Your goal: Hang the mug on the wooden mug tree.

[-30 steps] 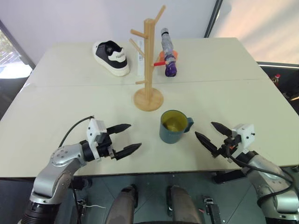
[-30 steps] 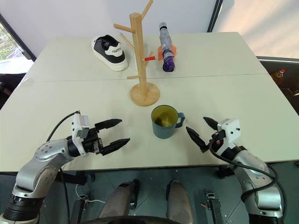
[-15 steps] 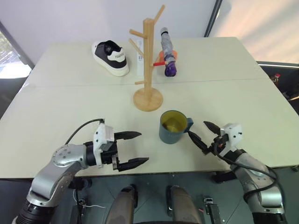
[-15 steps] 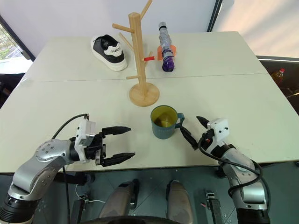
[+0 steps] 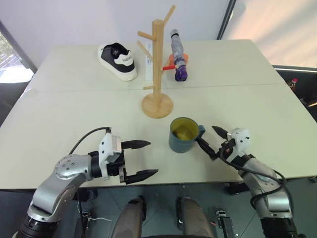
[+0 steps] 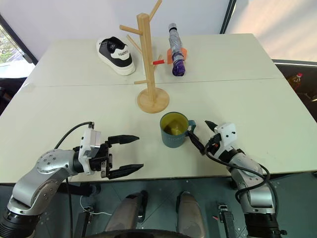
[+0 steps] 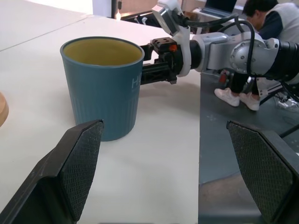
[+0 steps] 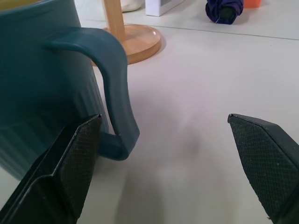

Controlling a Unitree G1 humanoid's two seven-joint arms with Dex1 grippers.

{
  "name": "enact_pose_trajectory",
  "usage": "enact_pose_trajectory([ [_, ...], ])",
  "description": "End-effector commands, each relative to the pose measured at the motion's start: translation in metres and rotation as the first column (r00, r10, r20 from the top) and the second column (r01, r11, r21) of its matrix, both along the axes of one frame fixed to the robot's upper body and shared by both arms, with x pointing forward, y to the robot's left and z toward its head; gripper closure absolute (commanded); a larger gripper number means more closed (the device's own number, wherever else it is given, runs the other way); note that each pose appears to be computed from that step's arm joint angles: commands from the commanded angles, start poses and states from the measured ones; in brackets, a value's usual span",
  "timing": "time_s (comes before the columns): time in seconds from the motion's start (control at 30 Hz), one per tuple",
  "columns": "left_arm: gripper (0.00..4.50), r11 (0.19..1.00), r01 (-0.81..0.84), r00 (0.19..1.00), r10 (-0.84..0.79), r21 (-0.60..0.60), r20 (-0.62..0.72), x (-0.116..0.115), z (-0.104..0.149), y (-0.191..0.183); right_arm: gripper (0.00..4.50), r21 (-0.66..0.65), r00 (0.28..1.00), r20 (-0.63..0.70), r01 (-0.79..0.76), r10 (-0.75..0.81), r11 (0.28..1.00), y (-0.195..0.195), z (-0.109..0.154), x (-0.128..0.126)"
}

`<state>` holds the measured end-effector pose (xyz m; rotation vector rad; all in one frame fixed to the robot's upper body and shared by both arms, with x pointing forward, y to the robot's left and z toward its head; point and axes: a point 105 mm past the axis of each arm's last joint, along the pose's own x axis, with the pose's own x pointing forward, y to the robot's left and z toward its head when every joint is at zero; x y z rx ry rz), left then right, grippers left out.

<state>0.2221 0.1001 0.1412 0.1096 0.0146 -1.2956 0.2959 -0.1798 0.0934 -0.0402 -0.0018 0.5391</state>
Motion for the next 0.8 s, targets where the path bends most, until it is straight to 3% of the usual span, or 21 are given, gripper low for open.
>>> enact_pose_trajectory([
  [0.03,0.00,1.000,0.017,0.999,-0.017,-0.002,0.049,-0.004,0.008,-0.004,1.43,0.009,0.999,0.044,-0.029,0.029,1.000,0.006,0.008,0.002],
  [0.23,0.00,1.000,0.007,0.999,-0.006,0.000,0.050,-0.003,0.008,-0.003,4.48,0.036,0.997,0.055,-0.062,0.060,0.997,0.012,0.012,0.000],
  [0.47,0.00,0.999,-0.034,0.998,0.033,0.001,0.054,0.003,0.007,0.003,4.48,0.017,0.989,0.105,-0.104,0.102,0.994,0.019,0.031,-0.002],
  [0.57,0.00,0.995,-0.103,0.992,0.103,-0.005,0.069,0.014,0.008,0.014,4.48,-0.149,0.967,0.162,-0.171,0.195,0.974,0.029,0.047,-0.003],
  [0.67,0.00,0.981,-0.194,0.976,0.195,-0.016,0.097,0.028,0.012,0.033,4.48,-0.407,0.916,0.231,-0.216,0.329,0.887,0.038,0.074,-0.002],
  [0.8,0.00,0.967,-0.254,0.957,0.254,-0.018,0.140,0.040,0.018,0.048,4.48,-0.528,0.874,0.285,-0.199,0.393,0.826,0.043,0.111,0.007],
])
